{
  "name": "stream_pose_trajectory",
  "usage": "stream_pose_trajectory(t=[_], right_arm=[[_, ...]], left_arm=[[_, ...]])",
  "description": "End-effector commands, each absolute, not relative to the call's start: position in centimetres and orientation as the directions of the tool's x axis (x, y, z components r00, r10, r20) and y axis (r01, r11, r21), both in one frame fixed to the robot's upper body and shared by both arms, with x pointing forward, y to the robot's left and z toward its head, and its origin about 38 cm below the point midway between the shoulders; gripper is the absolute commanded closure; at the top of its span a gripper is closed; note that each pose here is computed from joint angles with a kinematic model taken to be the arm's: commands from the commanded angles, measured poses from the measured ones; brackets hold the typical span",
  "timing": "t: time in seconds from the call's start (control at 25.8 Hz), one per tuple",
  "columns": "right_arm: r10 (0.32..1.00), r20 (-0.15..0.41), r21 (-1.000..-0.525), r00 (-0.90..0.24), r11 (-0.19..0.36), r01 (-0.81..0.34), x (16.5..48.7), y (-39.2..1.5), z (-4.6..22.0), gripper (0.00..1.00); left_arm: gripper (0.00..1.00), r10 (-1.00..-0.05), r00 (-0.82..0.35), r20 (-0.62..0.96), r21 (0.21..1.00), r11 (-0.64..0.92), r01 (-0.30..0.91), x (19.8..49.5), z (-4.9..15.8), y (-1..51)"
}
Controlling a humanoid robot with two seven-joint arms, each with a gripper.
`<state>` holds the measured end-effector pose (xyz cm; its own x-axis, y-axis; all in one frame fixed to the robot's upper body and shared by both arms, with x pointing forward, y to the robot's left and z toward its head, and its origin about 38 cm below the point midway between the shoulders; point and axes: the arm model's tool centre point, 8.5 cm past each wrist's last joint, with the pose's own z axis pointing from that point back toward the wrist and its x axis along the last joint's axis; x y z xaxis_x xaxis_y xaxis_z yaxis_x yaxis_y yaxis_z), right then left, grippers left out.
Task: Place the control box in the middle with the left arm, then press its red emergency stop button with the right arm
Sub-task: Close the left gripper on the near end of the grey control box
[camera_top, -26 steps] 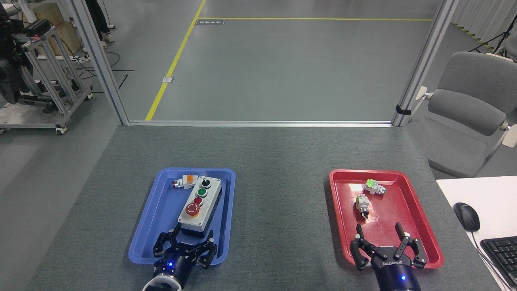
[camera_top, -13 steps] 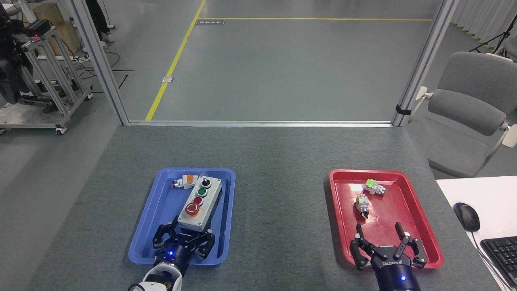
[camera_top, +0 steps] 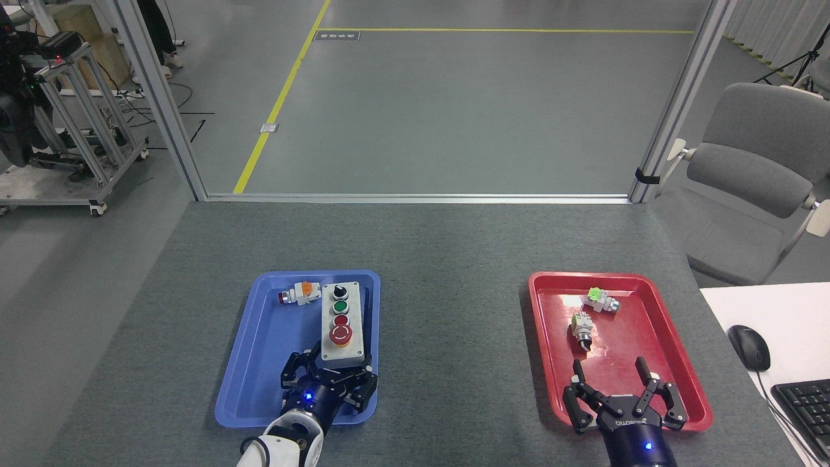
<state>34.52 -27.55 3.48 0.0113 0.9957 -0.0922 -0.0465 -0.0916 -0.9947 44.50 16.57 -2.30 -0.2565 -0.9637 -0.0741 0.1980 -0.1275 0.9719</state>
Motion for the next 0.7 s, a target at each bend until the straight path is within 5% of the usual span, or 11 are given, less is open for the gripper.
stream_pose_trajectory(t=[0.0,0.31,0.54,0.66], right_arm=[[0.995,-0.1,-0.994,0.012,-0.099,-0.052,34.5,-27.8,3.5,0.01],[0.994,-0.112,-0.992,-0.004,-0.112,-0.054,34.6,-27.8,3.4,0.01],[0.993,-0.118,-0.992,-0.015,-0.118,-0.049,34.6,-27.6,3.5,0.01],[0.992,-0.122,-0.991,-0.021,-0.123,-0.048,34.6,-27.5,3.5,0.01]], left_arm=[[0.01,-0.963,-0.258,-0.073,0.969,-0.13,0.21,44.9,-2.4,16.3],[0.1,-0.973,-0.211,-0.095,0.955,-0.149,0.258,45.9,-3.1,16.7],[0.55,-0.973,-0.209,-0.103,0.954,-0.155,0.256,46.6,-2.5,16.8],[1.0,-0.976,-0.196,-0.094,0.955,-0.144,0.259,46.9,-2.1,17.4]])
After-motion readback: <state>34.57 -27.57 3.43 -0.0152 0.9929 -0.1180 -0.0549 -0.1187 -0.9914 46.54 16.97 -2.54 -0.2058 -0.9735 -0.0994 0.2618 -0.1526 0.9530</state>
